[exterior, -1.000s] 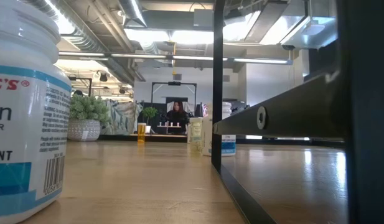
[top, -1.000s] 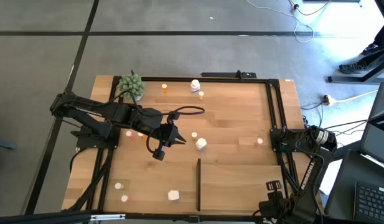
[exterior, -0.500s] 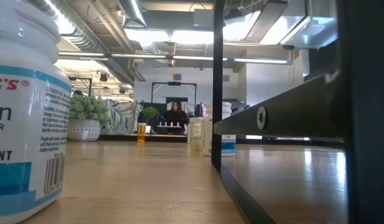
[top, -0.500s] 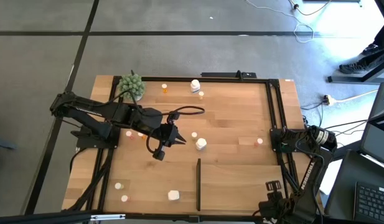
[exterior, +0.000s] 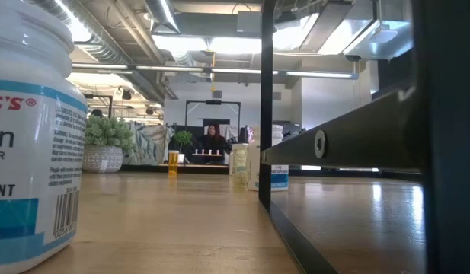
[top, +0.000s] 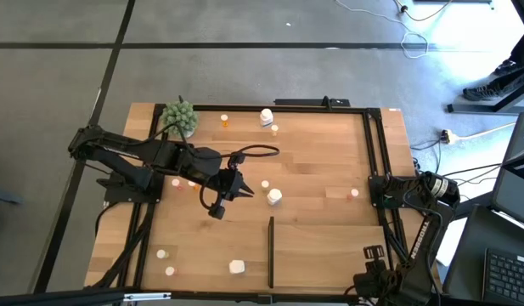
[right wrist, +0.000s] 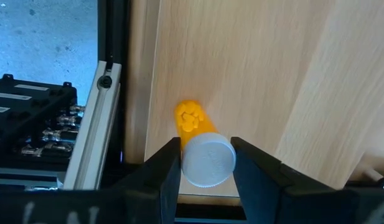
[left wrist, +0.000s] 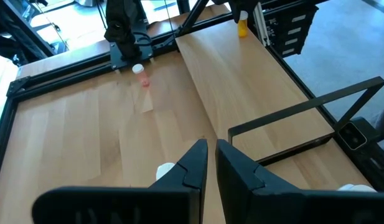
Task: Pick and place medicine bottles onto shelf by color
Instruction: Put the top right orange pill bottle on the shelf
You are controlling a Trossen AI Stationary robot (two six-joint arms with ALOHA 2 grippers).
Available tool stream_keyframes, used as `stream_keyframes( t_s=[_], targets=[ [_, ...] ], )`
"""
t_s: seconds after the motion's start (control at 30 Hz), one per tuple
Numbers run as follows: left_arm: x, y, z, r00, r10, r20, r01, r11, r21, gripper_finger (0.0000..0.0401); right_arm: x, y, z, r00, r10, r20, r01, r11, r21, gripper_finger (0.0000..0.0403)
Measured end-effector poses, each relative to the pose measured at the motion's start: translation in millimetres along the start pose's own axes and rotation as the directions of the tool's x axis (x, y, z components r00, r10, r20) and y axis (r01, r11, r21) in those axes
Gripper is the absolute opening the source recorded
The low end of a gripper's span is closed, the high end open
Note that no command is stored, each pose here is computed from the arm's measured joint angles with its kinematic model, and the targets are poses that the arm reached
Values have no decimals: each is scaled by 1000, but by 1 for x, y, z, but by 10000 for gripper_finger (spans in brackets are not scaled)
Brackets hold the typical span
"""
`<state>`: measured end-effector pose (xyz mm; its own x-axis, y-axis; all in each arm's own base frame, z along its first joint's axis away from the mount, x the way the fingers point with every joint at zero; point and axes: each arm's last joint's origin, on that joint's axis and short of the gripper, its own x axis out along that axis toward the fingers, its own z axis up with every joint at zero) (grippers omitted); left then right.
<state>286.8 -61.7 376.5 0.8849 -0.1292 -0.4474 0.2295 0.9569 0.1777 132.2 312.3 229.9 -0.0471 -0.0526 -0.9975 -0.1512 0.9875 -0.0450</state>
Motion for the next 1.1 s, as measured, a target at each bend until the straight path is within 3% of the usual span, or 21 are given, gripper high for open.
stream_keyframes(
  t_s=[0.73,1.1],
  targets=[
    [0,0,0,1000,0,0,0,1000,0,27,0,-1,-1,1000,-15,-4,15,1000,-6,137],
    [0,0,0,1000,0,0,0,1000,0,28,0,-2,-1,1000,-22,-8,22,1000,-3,185]
  ],
)
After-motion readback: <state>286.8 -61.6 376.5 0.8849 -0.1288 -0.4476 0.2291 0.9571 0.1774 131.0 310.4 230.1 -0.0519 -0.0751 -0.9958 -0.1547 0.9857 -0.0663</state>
